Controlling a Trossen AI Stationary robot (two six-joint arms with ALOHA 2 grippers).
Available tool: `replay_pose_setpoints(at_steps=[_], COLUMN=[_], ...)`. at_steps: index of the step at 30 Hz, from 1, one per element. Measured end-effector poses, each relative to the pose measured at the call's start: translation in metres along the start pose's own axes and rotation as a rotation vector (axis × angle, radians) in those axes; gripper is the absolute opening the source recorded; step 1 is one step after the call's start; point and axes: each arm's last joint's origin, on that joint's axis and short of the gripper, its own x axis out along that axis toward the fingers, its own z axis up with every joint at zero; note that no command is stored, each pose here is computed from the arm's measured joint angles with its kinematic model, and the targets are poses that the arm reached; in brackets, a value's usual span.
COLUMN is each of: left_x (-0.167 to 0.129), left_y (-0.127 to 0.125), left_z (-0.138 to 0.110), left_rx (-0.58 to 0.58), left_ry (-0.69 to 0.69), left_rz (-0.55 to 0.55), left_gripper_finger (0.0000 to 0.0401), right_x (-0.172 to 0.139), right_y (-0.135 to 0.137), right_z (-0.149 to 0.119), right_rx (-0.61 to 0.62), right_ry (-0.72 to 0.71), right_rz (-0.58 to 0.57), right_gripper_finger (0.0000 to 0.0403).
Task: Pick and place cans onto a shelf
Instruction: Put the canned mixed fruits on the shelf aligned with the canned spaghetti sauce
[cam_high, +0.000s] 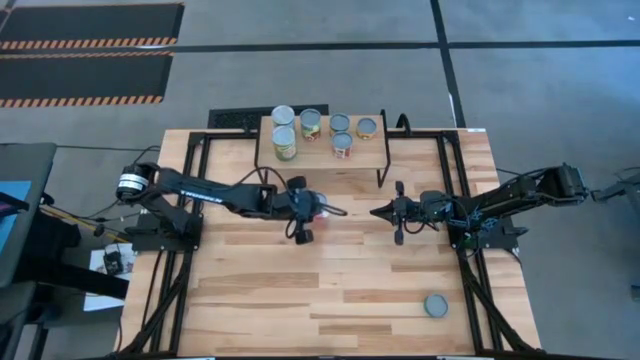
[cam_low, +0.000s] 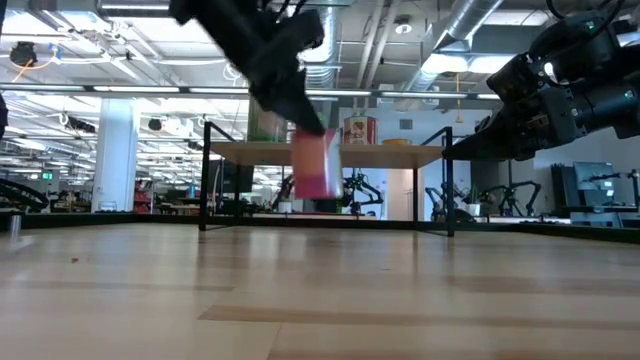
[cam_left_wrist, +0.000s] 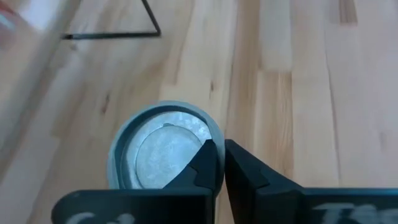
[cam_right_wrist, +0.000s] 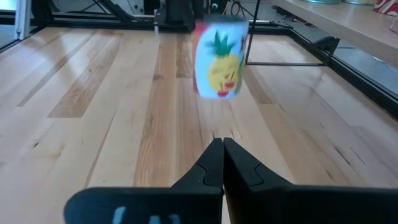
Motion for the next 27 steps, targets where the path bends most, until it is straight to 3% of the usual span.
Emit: replay_pose_setpoints(at_steps=[6, 11, 16, 21, 27], left_x=[-0.033, -0.056, -0.06, -0.054, -0.044], left_y=[0.014, 0.041, 0.08, 0.114, 0.128], left_z=[0.051, 0.079, 0.087, 0.078, 0.076], left_rx=[-0.066, -0.112, -0.184, -0.242, -0.26], left_ry=[-0.019, -0.03, -0.037, 0.016, 0.015], left_rz=[0.096, 0.177, 0.255, 0.29, 0.273], left_gripper_finger=[0.0002, 0.0002, 0.0001, 0.0001, 0.0001], right_x=[0.0, 0.0, 0.0, 0.0, 0.0], right_y=[0.0, 0.0, 0.0, 0.0, 0.0], right_z=[0.0, 0.0, 0.0, 0.0, 0.0], right_rx=[0.0, 0.0, 0.0, 0.0, 0.0], right_ry=[0.001, 0.0, 0.0, 0.0, 0.0], right_rz=[0.0, 0.0, 0.0, 0.0, 0.0], right_gripper_finger=[0.0016, 0.0018, 0.0018, 0.0016, 0.0019])
